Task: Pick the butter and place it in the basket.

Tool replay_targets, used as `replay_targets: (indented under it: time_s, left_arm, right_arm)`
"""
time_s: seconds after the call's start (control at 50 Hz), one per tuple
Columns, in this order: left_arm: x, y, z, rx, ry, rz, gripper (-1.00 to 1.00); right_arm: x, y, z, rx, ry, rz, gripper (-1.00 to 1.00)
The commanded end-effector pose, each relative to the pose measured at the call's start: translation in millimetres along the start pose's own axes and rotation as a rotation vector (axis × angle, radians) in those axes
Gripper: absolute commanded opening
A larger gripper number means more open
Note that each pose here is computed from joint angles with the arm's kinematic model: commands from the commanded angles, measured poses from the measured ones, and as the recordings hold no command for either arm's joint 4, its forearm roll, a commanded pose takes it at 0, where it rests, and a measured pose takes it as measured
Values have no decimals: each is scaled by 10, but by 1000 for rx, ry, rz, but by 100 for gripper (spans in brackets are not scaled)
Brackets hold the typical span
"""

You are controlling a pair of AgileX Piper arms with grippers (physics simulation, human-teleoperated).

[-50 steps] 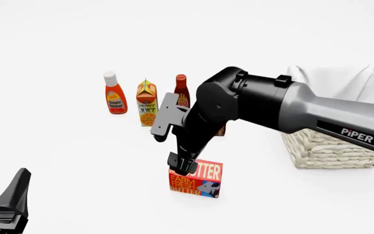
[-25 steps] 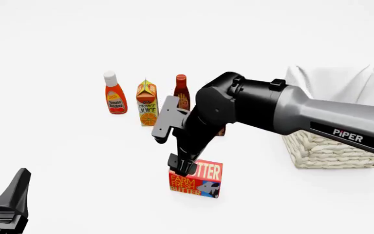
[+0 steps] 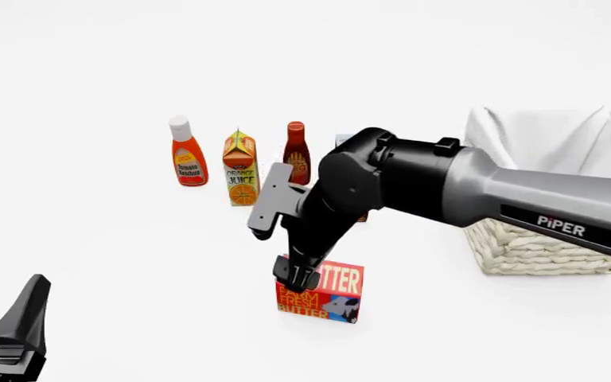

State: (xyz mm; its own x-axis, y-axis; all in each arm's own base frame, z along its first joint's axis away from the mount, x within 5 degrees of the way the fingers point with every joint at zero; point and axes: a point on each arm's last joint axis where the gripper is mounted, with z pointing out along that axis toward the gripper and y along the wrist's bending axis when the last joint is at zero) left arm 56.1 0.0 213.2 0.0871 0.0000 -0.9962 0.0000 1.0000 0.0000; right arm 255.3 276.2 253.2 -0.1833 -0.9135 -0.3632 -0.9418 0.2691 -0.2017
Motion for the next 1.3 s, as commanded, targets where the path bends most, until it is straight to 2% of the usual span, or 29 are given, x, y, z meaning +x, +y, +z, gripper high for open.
replay_targets:
  time_s: [0.02,0.26,0.62,1.3]
  left_arm:
    - [0,0,0,0,0,0,100]
    - [0,0,0,0,0,0,100]
    - [0,0,0,0,0,0,100]
    - [0,0,0,0,0,0,100]
  right_arm:
    - [22,-51,46,3,7,5,100]
    - [25,-100,87,8,7,15,100]
    - [46,-27,139,5,0,20,100]
    - [87,-30,269,8,1,38,100]
